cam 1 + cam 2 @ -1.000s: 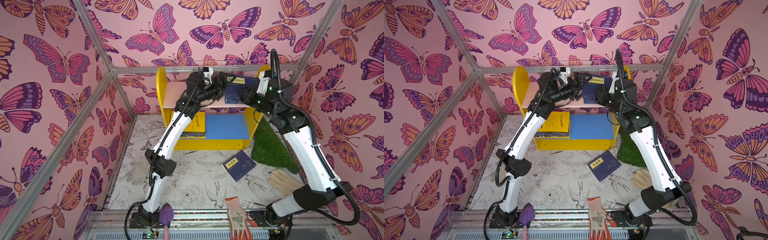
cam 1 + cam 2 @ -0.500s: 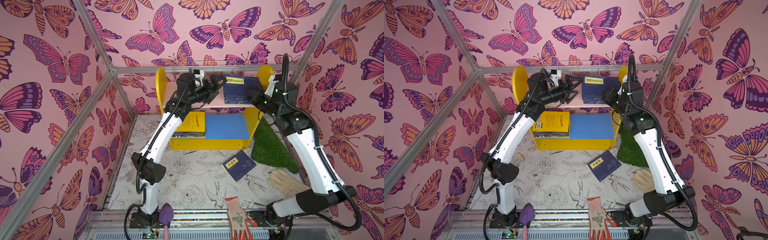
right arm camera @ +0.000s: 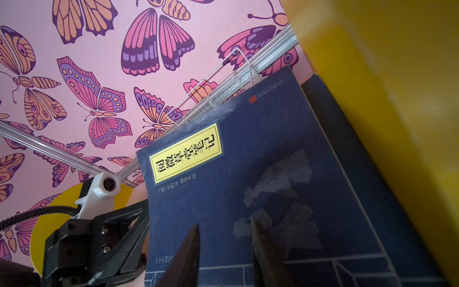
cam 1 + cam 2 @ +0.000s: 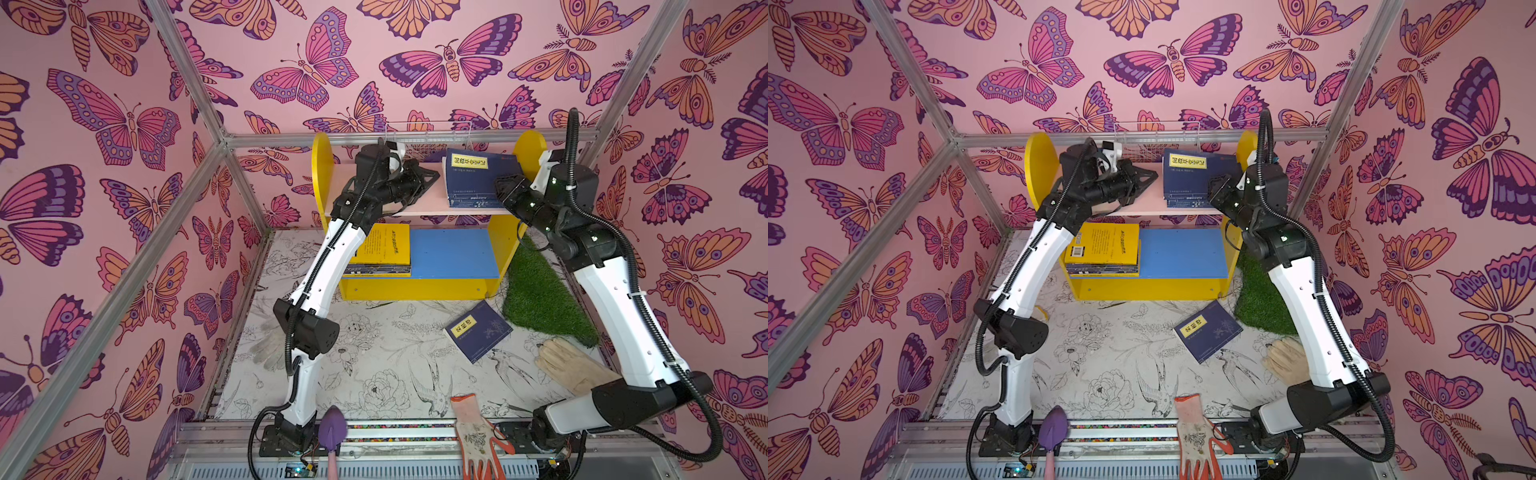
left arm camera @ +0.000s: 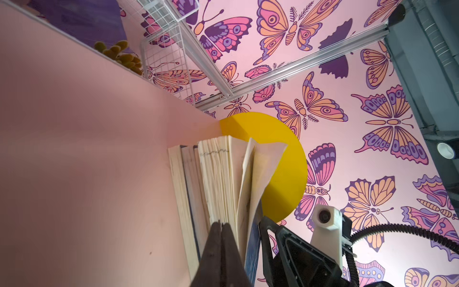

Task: Stacking books/files
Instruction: Move the book to the bookshelf.

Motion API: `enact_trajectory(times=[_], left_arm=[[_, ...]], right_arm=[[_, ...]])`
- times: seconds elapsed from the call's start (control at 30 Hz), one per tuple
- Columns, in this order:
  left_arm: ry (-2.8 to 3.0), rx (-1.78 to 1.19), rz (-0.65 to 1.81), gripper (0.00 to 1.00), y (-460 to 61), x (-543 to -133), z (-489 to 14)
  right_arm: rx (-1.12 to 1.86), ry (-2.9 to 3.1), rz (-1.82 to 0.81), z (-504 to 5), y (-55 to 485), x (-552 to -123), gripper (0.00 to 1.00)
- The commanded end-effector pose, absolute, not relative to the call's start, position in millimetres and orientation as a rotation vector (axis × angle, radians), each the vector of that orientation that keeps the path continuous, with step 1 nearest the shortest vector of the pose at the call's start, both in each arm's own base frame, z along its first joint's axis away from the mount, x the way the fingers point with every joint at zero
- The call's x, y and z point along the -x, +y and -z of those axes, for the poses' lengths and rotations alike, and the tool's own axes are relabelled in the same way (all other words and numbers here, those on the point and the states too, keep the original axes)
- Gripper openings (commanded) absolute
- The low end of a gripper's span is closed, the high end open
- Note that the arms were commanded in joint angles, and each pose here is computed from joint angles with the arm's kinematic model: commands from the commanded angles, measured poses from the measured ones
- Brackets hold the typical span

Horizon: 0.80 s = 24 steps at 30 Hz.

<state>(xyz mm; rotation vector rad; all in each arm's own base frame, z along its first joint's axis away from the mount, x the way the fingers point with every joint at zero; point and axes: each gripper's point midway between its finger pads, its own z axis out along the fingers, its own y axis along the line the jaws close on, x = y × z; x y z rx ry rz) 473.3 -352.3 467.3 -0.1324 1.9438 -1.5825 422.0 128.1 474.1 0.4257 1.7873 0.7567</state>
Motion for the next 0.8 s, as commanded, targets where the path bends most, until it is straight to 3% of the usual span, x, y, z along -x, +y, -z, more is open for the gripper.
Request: enact_trajectory(times=[0.0,0.53,0.77], left_arm=[[2.081,0.222,1.544,0.00,-365,-488,-417],[2.132,0.158,1.597,0.00,-409,-469,-402],[2.163,0.192,1.534,0.00,-401,-468,-394]], right_arm=[[-0.469,1.927,-0.720,-432,127,-422,0.36],[-0.383,1.809,-0.676,-477,113,-394,0.36],[-0.338,1.711,-0.567,-510,91,-367,0.39]])
